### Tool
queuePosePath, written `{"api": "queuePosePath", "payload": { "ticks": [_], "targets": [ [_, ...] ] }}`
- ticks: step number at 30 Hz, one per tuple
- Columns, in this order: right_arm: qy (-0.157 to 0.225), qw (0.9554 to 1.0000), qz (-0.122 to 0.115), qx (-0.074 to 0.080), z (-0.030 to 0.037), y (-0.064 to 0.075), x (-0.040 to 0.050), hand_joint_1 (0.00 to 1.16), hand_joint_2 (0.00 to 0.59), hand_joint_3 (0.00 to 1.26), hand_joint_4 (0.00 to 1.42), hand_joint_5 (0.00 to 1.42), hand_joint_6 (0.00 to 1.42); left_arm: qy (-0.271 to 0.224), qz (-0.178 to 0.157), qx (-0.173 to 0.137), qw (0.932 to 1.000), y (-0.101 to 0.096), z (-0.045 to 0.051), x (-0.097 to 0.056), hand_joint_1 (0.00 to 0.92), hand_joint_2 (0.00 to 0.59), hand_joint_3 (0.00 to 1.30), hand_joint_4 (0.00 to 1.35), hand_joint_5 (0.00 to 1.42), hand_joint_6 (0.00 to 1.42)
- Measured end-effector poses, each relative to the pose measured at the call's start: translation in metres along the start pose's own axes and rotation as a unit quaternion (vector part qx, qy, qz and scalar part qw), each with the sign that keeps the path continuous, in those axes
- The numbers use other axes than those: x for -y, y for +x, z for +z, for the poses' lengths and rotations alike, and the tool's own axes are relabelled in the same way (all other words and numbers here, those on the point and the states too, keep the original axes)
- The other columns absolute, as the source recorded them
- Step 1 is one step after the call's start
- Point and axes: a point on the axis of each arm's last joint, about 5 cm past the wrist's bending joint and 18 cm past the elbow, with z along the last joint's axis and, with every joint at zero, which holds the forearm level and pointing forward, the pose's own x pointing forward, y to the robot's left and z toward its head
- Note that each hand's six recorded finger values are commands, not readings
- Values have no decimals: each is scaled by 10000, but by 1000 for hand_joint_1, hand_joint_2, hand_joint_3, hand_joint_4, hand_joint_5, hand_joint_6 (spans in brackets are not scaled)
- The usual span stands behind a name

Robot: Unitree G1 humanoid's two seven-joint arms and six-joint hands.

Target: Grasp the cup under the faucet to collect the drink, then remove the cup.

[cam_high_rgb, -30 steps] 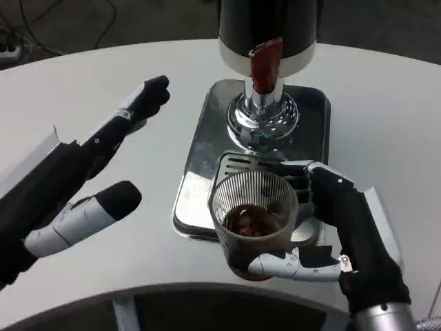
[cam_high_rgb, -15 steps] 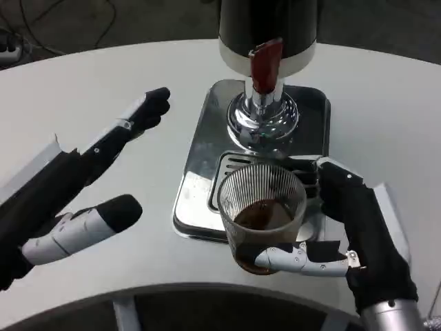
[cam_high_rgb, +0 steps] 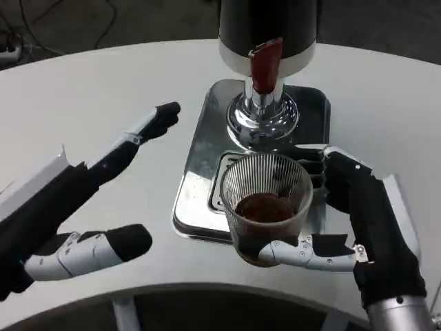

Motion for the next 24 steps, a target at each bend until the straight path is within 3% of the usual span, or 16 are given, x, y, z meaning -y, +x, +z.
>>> {"api": "queuePosePath", "payload": {
  "ticks": [6, 24],
  "targets": [
    [-1, 10000, -35, -70, 4, -37, 42, 1072, 47, 667, 695, 831, 879, 246, -80, -122, 9996, -84, -1, -18, 0, 86, 0, 0, 47, 7],
    [49, 9998, 86, -147, 91, -207, 173, 1072, 44, 673, 702, 832, 879, 1248, -400, 54, 9914, -274, 87, -52, 0, 93, 20, 0, 64, 18]
  ]
}}
